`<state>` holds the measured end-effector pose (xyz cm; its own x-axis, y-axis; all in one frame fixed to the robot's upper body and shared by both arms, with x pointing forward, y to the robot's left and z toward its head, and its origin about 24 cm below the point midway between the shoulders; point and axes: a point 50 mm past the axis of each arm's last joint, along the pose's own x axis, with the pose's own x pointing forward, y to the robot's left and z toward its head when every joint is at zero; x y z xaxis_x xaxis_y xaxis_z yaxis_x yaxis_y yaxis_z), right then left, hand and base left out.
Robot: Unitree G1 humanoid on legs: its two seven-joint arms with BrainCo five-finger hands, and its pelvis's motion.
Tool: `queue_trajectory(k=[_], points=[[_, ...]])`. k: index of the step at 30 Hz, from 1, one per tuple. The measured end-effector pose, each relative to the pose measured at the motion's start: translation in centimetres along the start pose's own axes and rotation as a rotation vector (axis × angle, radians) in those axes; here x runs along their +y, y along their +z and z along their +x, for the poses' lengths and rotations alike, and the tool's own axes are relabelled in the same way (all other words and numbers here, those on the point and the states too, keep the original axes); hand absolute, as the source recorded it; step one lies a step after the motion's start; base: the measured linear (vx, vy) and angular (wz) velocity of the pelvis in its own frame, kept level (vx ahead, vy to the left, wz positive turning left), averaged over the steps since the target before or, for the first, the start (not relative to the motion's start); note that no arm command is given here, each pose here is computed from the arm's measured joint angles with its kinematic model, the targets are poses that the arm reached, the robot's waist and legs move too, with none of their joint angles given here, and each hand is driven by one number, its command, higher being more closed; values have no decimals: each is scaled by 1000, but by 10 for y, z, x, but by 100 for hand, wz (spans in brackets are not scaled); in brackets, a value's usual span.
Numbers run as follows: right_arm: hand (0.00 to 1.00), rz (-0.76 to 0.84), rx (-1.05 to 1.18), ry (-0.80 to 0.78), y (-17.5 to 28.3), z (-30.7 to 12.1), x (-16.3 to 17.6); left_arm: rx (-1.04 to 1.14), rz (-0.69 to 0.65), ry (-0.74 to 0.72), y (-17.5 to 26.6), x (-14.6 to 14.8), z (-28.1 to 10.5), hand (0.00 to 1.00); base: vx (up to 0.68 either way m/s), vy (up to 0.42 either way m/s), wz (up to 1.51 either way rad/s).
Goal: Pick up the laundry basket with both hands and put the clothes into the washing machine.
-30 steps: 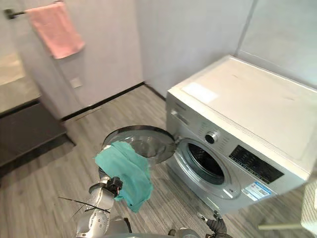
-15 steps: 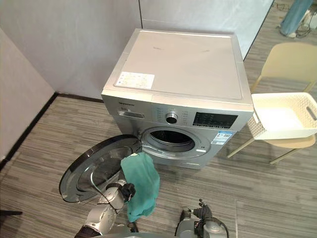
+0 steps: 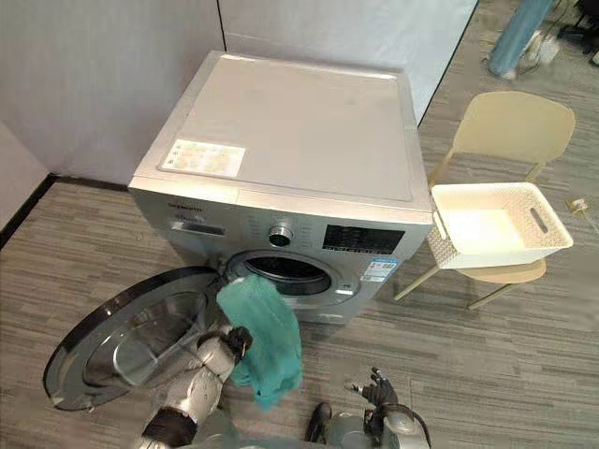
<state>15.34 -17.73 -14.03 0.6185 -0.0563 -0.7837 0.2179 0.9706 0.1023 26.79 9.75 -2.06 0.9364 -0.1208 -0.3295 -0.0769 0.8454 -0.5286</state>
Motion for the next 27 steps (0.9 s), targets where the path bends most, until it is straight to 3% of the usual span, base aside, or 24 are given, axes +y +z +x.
queue_trajectory(k=[3, 6, 8, 12, 16, 21, 27], points=[[0, 146, -83, 53, 34, 10, 19, -120, 24, -104, 42, -44, 27, 100, -37, 152, 0], [0, 317, -212, 219, 94, 18, 76, -286, 67, -196, 108, -98, 50, 100, -105, 175, 17], [0, 365, -318, 291, 130, 13, 95, -331, 42, -213, 128, -116, 52, 100, -135, 139, 6], [0, 464, -484, 454, 180, -8, 133, -465, -23, -261, 168, -136, 46, 100, -199, 111, -25], [0, 541, -477, 503, 176, -14, 149, -491, -184, -208, 176, -130, 46, 100, -99, 10, -7], [0, 588, -498, 534, 173, -18, 148, -462, -235, -189, 166, -125, 48, 100, -11, -12, -2], [0, 608, -512, 639, 185, -26, 163, -428, -256, -253, 193, -167, 54, 100, 13, -31, -8]])
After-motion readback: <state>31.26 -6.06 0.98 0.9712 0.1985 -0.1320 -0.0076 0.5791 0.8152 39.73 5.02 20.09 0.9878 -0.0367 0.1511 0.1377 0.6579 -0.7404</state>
